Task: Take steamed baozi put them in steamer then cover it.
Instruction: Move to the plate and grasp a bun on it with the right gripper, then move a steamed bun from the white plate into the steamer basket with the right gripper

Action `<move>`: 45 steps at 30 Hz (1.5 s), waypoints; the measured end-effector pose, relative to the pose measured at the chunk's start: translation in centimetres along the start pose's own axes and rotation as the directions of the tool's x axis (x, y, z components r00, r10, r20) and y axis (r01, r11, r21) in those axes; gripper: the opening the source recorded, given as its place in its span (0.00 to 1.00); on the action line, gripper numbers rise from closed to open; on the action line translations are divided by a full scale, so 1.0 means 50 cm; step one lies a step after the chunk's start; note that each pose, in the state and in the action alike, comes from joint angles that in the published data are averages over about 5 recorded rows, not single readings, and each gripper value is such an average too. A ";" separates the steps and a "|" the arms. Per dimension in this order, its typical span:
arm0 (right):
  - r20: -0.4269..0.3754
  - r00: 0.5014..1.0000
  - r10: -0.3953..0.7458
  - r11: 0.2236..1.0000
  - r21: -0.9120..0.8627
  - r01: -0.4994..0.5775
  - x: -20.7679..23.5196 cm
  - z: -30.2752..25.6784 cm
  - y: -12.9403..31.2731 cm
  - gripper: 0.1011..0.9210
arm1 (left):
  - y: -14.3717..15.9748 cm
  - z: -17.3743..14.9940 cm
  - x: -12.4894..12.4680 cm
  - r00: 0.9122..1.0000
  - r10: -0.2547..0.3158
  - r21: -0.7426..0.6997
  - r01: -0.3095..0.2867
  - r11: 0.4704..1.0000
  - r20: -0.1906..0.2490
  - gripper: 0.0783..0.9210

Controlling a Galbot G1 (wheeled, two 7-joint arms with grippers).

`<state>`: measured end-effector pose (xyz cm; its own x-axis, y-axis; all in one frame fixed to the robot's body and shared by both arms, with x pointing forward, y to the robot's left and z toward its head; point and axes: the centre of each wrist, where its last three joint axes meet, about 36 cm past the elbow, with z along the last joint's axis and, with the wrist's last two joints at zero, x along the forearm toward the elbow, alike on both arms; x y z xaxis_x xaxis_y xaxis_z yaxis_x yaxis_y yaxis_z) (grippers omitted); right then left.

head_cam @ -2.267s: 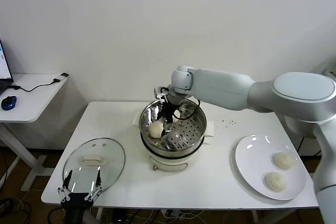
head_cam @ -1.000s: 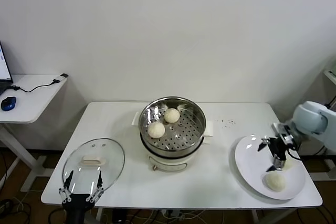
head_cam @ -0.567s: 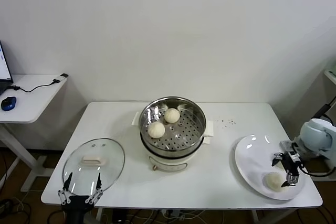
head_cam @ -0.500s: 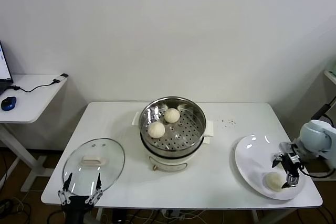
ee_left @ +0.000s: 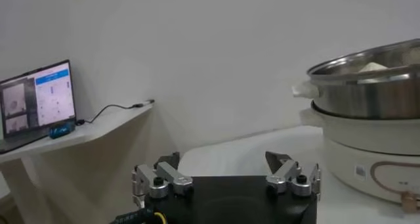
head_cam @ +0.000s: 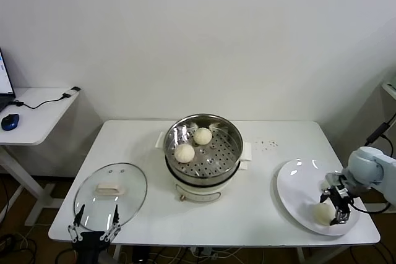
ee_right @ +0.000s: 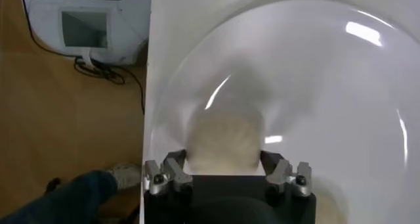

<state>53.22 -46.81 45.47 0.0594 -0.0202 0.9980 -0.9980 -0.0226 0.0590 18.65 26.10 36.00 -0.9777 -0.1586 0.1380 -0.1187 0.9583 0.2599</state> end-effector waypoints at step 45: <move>-0.014 0.971 0.239 0.184 0.982 -0.031 0.493 -0.703 -0.286 0.69 | -0.003 -0.011 0.004 1.000 0.006 0.000 -0.006 1.000 -0.012 0.88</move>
<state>68.22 -11.86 70.00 -0.1813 -0.0106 0.9834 -0.1648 -0.9855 -0.0410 18.57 25.80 36.53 -0.9762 -0.1560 0.1505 -0.1132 0.9590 0.2596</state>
